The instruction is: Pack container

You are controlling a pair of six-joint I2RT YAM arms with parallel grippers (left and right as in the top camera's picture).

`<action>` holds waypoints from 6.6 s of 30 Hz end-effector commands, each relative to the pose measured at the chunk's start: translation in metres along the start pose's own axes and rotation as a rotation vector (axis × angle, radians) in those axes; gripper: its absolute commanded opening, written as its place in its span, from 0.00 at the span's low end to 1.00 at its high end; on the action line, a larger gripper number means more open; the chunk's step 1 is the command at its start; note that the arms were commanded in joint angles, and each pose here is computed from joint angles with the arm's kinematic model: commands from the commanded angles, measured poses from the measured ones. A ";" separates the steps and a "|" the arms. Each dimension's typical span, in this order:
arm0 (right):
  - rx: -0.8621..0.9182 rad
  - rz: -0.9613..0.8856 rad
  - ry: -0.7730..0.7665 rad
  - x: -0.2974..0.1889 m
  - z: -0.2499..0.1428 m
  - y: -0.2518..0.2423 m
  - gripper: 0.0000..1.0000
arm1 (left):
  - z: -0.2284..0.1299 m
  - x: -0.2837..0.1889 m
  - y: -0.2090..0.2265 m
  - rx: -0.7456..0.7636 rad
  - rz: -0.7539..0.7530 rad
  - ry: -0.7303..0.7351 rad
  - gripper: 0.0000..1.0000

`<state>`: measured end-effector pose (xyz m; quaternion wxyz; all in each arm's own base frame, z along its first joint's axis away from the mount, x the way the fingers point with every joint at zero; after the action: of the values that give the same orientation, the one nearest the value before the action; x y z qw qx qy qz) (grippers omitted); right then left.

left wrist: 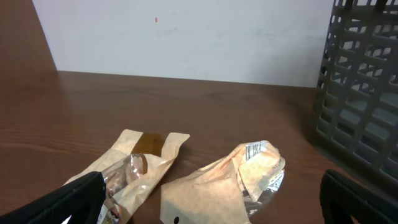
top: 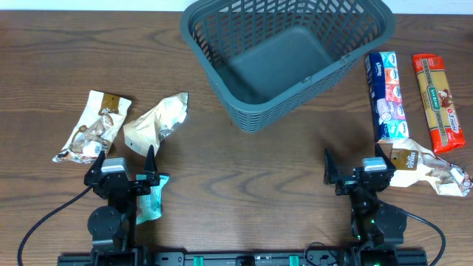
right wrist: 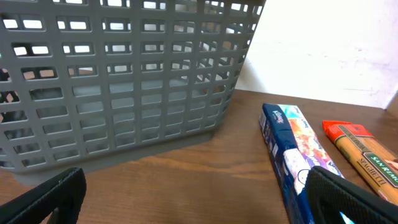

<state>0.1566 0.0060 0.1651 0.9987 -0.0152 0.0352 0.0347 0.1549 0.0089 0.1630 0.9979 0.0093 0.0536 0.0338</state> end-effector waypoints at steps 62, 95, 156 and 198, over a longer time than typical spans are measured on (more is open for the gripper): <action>0.031 -0.007 -0.209 -0.016 0.062 -0.001 0.99 | 0.049 -0.041 -0.052 -0.302 -0.710 0.065 0.99; 0.299 0.449 0.091 -0.146 0.277 0.035 0.99 | 0.181 -0.153 -0.060 -0.232 -0.959 -0.009 0.99; 0.286 0.483 0.566 0.184 0.288 -0.041 0.99 | 0.172 -0.115 -0.059 -0.591 -0.819 0.630 0.99; 0.293 0.449 0.593 0.198 0.276 -0.049 0.99 | 0.127 -0.005 -0.179 -0.214 -0.793 0.953 0.99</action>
<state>0.3752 -0.0201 0.4217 0.9012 0.1311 0.3464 0.2249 0.1730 -0.1651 0.2837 0.7894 -0.1467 0.4981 -0.3276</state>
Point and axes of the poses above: each gripper's point midway between its finger pads, its own x axis out along the fingers, its own y axis along the line the jaws close on, z = x × y, the point moved 9 cm from there along -x, back along the fingers, and after that the axes turned 3 degrees about x, right-handed, at the moved point
